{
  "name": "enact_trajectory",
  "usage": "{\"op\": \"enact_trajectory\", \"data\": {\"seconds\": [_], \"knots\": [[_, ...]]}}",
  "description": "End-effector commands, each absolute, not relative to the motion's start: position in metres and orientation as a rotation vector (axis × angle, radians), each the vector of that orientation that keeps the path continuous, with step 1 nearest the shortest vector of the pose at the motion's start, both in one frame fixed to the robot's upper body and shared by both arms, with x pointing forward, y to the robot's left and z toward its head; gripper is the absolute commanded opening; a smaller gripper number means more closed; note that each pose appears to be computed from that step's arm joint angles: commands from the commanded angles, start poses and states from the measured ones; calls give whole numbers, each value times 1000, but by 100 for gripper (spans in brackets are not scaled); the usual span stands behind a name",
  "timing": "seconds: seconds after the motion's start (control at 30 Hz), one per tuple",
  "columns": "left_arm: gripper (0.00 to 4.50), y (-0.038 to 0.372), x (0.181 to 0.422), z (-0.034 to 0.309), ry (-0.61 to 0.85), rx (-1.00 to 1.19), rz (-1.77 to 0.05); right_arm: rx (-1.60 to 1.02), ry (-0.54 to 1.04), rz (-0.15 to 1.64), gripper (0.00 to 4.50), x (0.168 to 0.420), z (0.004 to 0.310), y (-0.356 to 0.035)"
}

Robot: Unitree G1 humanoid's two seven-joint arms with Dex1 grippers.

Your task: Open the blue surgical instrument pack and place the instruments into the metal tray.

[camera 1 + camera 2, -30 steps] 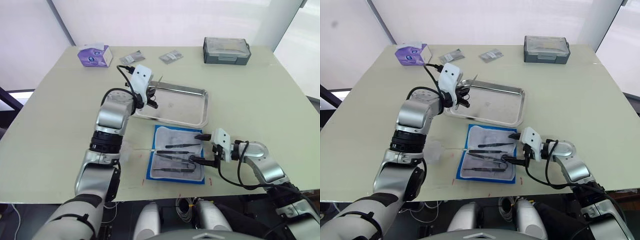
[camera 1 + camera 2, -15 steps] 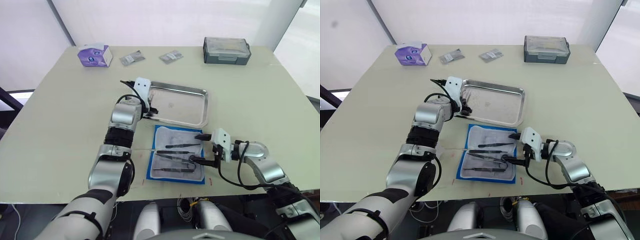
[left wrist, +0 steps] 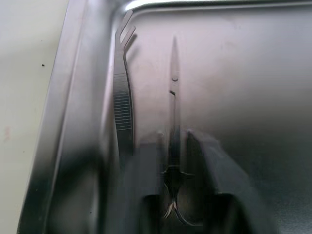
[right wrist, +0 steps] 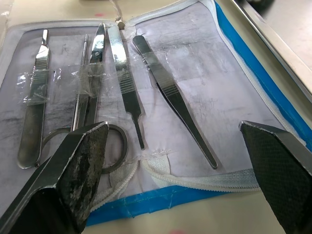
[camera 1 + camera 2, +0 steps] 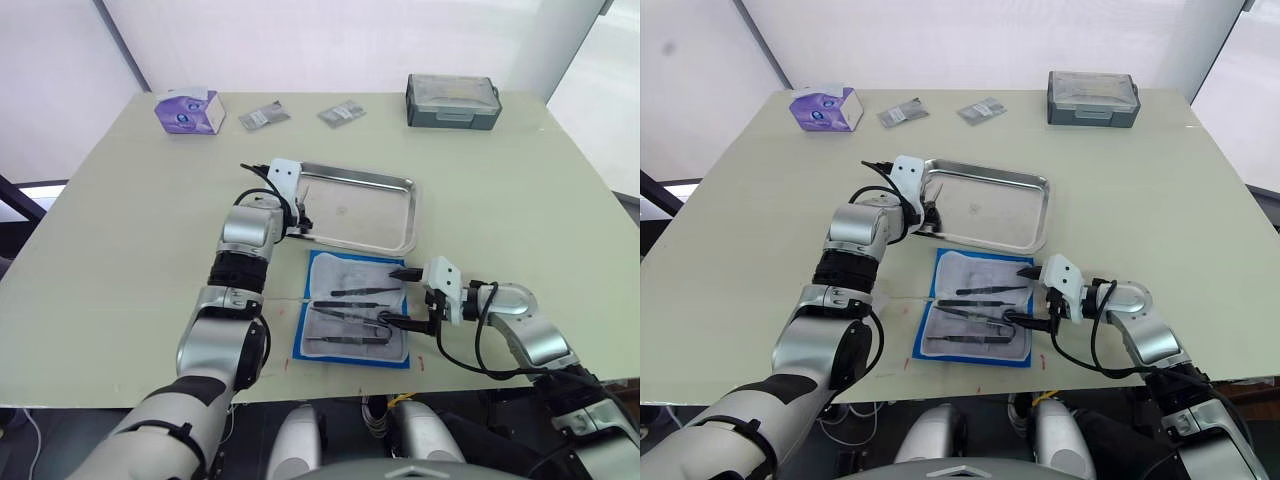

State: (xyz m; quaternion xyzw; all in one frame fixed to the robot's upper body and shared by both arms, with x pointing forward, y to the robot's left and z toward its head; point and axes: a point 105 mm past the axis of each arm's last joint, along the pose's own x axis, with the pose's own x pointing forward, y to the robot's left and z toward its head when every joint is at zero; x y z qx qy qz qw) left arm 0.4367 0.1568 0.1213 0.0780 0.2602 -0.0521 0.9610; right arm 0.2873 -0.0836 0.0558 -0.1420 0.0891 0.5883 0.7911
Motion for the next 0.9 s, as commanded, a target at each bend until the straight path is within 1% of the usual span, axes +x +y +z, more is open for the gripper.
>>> {"op": "enact_trajectory", "data": {"seconds": [0.03, 0.07, 0.2, 0.57, 0.63, 0.8, 0.9], "knots": [[319, 160, 439, 132, 497, 157, -86, -333, 413, 1258, 450, 271, 7, -95], [335, 160, 439, 132, 496, 160, -85, -333, 412, 1258, 450, 271, 7, -95], [335, 158, 439, 138, 483, 159, -92, -333, 412, 1257, 450, 271, 7, -95], [335, 142, 433, 174, 388, 145, -177, -332, 409, 1256, 450, 271, 7, -95], [335, 140, 432, 183, 349, 150, -196, -331, 408, 1254, 450, 272, 7, -95], [335, 137, 432, 199, 213, 149, -292, -326, 405, 1251, 450, 273, 8, -94], [335, 135, 427, 198, 166, 201, -419, -321, 404, 1251, 450, 273, 8, -93]]}}
